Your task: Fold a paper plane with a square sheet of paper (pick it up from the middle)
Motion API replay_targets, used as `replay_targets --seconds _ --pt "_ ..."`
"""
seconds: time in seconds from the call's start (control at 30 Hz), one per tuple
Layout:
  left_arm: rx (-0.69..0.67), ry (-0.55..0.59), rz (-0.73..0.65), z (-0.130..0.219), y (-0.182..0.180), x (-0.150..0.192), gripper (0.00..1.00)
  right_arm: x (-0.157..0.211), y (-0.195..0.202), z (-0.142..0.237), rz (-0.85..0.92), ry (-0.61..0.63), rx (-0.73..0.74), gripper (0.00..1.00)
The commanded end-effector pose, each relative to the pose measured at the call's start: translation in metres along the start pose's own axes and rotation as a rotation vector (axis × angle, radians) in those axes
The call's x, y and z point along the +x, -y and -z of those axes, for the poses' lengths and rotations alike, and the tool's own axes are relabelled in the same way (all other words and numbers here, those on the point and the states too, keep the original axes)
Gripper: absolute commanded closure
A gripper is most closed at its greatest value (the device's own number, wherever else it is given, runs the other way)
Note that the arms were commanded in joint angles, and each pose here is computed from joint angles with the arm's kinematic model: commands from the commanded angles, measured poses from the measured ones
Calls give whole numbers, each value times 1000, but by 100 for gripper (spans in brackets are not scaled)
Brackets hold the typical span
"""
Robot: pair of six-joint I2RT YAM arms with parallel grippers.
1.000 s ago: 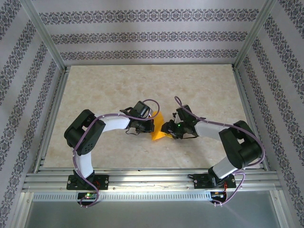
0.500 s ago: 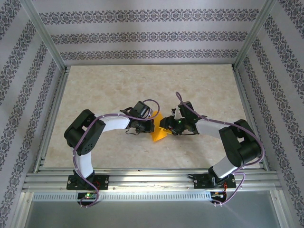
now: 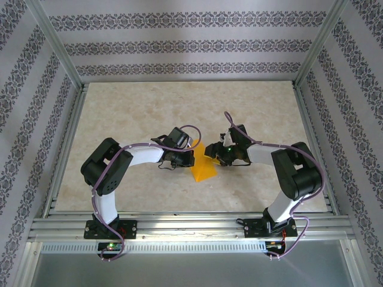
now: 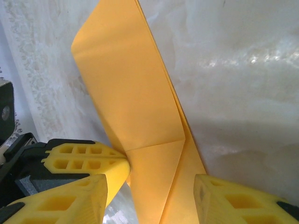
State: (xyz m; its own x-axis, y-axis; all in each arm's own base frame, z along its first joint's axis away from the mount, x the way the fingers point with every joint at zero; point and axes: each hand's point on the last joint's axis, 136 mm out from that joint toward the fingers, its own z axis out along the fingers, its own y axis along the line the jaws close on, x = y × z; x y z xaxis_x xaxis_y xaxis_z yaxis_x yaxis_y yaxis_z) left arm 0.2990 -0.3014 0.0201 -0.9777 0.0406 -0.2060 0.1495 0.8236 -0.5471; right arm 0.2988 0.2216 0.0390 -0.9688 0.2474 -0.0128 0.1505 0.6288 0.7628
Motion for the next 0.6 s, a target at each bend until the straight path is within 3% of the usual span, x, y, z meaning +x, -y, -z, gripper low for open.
replay_targets --seconds 0.0,0.33,0.57 --pt "-44 -58 24 -3 -17 17 100 5 -5 9 31 -1 21 47" --pt "-36 -57 21 -4 -16 16 100 62 32 18 -86 -3 130 49" --pt "-24 -60 31 -4 -14 17 100 58 40 16 -75 17 165 49"
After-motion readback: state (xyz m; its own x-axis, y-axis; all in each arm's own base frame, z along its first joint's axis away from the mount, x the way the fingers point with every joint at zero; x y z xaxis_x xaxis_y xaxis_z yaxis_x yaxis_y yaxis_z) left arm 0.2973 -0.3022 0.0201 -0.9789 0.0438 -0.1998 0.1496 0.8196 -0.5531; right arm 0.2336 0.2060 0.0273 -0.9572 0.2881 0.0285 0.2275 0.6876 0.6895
